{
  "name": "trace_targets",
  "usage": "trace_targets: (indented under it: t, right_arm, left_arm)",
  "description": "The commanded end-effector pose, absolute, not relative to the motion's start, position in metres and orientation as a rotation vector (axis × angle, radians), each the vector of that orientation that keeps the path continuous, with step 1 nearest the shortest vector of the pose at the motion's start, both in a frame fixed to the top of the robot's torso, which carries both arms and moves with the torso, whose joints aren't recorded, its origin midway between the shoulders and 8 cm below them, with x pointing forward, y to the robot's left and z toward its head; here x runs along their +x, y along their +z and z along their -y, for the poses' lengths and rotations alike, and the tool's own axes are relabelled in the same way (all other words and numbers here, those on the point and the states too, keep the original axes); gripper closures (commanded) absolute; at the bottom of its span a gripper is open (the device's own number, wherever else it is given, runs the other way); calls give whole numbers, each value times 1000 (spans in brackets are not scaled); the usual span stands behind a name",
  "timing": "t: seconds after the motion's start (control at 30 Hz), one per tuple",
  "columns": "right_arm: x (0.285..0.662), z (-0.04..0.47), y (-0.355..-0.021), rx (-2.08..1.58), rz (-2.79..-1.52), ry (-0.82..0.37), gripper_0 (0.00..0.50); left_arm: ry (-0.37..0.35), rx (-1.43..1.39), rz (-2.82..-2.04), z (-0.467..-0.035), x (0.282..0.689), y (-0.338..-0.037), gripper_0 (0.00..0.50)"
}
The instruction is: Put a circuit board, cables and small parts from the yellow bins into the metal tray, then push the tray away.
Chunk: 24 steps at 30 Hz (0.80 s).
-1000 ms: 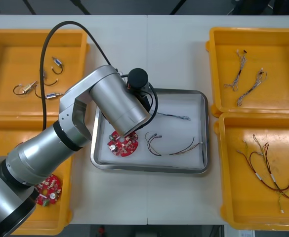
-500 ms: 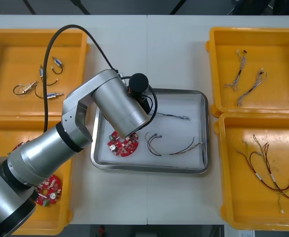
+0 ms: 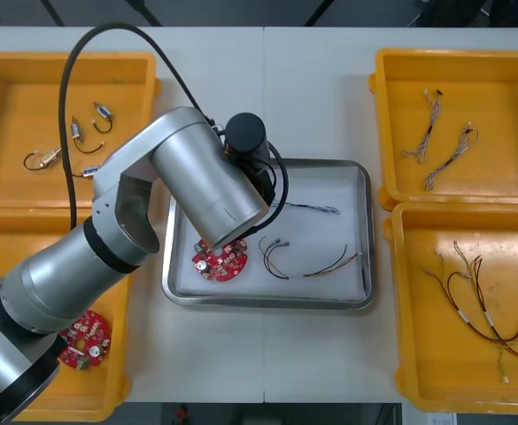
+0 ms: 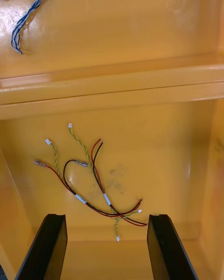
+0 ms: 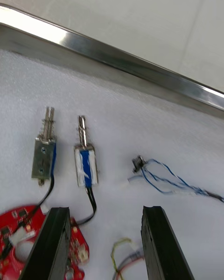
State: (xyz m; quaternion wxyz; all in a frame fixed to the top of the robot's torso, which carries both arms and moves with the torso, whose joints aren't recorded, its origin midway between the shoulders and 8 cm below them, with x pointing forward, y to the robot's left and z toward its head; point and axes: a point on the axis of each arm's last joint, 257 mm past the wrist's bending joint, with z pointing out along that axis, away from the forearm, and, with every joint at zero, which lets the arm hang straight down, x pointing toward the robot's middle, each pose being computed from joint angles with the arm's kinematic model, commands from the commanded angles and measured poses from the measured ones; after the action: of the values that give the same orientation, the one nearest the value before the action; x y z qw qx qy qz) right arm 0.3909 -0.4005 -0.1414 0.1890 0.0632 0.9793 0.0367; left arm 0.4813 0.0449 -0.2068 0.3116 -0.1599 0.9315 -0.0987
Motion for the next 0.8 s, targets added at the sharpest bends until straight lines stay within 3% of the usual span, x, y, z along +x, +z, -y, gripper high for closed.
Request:
trace_targets:
  t: [0.03,0.3,0.5,0.8]
  right_arm:
    - [393,415,-122,203,-2707,46,0]
    - [393,415,-122,203,-2707,46,0]
    - [393,415,-122,203,-2707,46,0]
    - [393,415,-122,203,-2707,46,0]
  left_arm:
    - [-364,-420,-2408,-48,474,-144,58]
    - [-356,-451,-2356,-100,464,-85,58]
    - [-270,-355,-2390,-164,465,-52,52]
    - [-102,-194,-2505,-241,459,-45,44]
